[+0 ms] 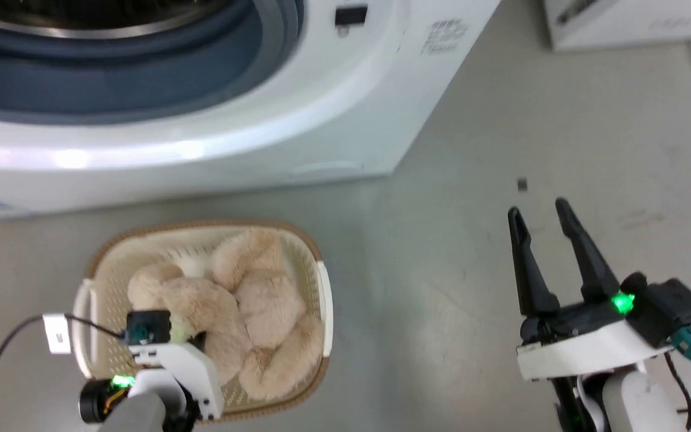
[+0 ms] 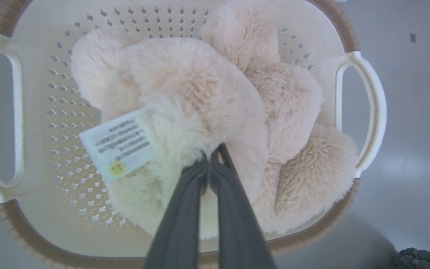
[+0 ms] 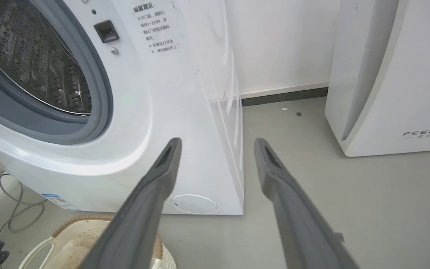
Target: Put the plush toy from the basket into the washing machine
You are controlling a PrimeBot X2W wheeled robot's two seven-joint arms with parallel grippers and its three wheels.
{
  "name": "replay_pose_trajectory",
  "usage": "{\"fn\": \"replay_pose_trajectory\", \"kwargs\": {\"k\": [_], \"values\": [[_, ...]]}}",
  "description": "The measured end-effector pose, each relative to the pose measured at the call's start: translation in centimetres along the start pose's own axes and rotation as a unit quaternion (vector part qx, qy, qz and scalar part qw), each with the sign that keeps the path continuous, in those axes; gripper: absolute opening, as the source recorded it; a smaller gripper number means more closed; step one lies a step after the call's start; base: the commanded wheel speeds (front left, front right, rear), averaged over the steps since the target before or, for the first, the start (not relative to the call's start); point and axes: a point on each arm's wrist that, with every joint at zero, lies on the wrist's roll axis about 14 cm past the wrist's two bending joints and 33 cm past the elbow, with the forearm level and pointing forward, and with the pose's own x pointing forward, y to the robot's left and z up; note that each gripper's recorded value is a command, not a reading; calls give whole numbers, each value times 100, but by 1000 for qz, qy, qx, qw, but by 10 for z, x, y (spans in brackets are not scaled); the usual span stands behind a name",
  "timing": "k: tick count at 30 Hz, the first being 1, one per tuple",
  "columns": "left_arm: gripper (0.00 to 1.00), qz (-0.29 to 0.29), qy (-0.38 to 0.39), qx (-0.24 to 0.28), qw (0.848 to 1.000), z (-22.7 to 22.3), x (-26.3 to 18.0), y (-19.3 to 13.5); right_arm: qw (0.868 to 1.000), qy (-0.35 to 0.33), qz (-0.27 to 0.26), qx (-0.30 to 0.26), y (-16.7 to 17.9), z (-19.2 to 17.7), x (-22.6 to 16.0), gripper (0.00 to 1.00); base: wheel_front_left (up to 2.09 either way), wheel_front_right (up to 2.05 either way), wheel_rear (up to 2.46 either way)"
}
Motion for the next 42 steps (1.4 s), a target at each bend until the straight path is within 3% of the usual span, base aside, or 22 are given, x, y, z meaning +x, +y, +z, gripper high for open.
{"fn": "replay_pose_trajectory", "kwargs": {"k": [10,14,23,31,42], "values": [[0,-15,-113,17,993,41,-51,-5,999,-48,17,2,17,41,-23,100,0,0,0],[0,-24,-181,18,983,73,-73,-9,998,-59,25,3,24,49,-31,100,0,0,0],[0,-30,-333,39,942,132,-134,-25,997,-72,37,5,34,59,-42,100,0,0,0],[0,-47,-458,58,886,199,-186,-44,997,-71,26,6,28,58,-49,100,0,0,0],[0,-49,-549,77,831,301,-207,-40,998,-64,8,8,14,52,-39,100,0,0,0]]}}
